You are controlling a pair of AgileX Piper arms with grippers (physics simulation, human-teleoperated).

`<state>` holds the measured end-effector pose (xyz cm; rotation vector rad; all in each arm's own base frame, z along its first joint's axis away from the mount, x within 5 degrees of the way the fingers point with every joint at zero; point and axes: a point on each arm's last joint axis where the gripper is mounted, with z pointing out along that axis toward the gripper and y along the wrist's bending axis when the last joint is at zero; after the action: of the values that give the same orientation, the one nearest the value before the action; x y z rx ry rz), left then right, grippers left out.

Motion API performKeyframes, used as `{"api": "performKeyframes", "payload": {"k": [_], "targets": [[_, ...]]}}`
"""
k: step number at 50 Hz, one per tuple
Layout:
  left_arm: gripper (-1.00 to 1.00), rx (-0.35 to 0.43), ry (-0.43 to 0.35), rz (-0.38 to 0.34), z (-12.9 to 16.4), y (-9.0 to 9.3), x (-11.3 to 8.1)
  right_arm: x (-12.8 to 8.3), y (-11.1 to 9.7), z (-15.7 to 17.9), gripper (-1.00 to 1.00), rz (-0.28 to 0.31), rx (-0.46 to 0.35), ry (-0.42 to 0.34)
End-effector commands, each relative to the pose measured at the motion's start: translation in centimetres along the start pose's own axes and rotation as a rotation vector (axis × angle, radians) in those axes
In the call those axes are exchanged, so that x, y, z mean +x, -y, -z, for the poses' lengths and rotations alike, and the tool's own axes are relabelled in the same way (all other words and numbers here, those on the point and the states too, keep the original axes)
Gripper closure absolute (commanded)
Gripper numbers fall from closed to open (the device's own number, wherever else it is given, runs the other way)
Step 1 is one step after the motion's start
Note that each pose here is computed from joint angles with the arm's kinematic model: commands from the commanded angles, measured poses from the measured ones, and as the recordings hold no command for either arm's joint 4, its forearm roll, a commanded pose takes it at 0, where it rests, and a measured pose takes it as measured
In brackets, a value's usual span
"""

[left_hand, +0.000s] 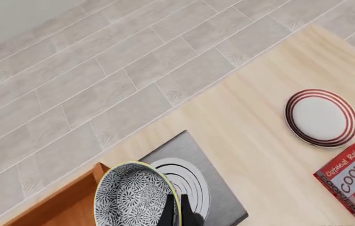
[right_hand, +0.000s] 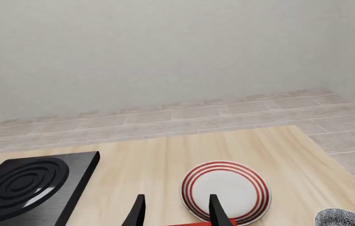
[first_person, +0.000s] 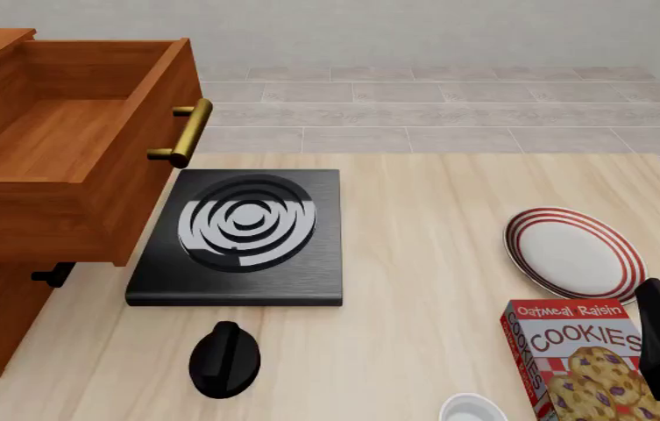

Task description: Pick the akita bowl in the top layer of the wooden cabinet and place it on the plate.

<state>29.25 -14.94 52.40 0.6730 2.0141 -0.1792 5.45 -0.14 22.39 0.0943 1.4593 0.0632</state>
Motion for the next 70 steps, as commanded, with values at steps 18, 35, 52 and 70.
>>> {"api": "performKeyframes", "payload": {"k": [18,35,52,70], "targets": [[1.00,0.077,0.013,-0.064,-2.7,3.2,-0.4,0.0,0.0,0.0,-1.00,0.006,-0.003,0.000],[1.00,0.139,0.003,-0.101,-4.8,6.1,0.1,0.0,0.0,0.0,-1.00,0.010,-0.005,0.002],[1.00,0.209,-0.015,-0.132,-7.6,9.7,1.4,-0.1,-0.1,0.0,-1.00,0.027,-0.017,0.005],[1.00,0.256,-0.022,-0.155,-9.4,12.4,1.8,-0.2,-0.1,0.0,-1.00,0.031,-0.018,0.009]]}}
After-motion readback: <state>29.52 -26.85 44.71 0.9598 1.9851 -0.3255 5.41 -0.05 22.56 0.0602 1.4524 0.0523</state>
